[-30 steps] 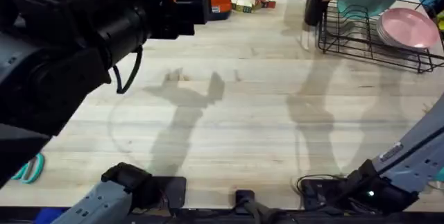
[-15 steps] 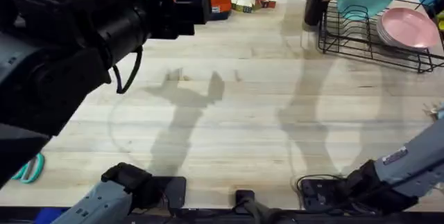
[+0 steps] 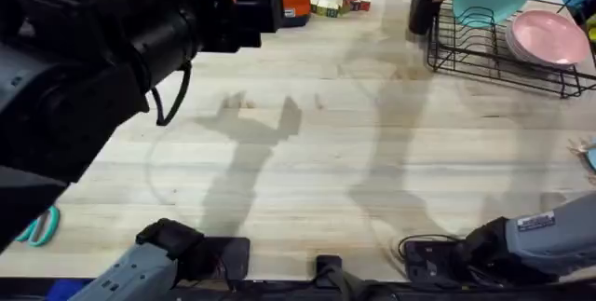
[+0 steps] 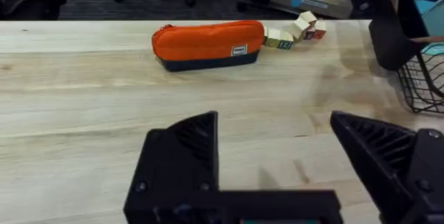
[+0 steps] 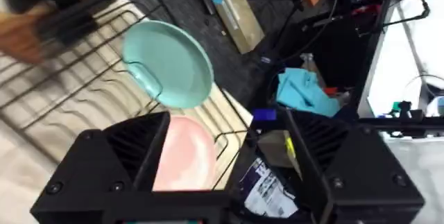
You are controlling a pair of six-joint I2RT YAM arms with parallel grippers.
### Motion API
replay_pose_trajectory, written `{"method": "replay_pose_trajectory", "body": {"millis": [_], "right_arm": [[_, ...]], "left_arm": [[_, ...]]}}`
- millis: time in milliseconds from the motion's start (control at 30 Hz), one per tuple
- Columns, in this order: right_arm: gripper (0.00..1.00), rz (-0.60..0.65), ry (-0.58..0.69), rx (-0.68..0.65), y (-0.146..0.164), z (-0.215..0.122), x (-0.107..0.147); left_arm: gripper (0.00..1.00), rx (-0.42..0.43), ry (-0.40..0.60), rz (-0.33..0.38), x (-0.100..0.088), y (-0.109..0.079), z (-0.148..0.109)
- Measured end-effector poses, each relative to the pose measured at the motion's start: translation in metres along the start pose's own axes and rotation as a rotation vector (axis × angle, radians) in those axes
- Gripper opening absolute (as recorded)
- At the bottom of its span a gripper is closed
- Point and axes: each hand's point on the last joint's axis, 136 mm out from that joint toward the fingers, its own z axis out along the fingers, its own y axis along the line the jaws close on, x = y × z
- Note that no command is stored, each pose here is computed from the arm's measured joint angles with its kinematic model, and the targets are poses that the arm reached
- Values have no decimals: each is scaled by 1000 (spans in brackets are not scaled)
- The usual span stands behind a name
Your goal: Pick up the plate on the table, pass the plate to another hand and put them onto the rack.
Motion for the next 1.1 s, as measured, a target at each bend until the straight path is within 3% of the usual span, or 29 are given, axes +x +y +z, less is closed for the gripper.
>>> {"method": "replay_pose_trajectory", "body": {"millis": [400, 633, 867, 1100], "right_arm": [[996, 225, -34, -139, 58, -58, -60], [996, 342, -1, -140, 84, -76, -91], [995, 391, 37, -135, 104, -100, -103], [996, 416, 30, -98, 122, -116, -84]], "left_arm": [[994, -102, -23, 0, -4, 18, -1], [995, -111, -24, 16, -4, 19, -1], [993, -124, -27, 26, -5, 21, -1], [993, -125, -28, 26, -5, 21, -1]]}}
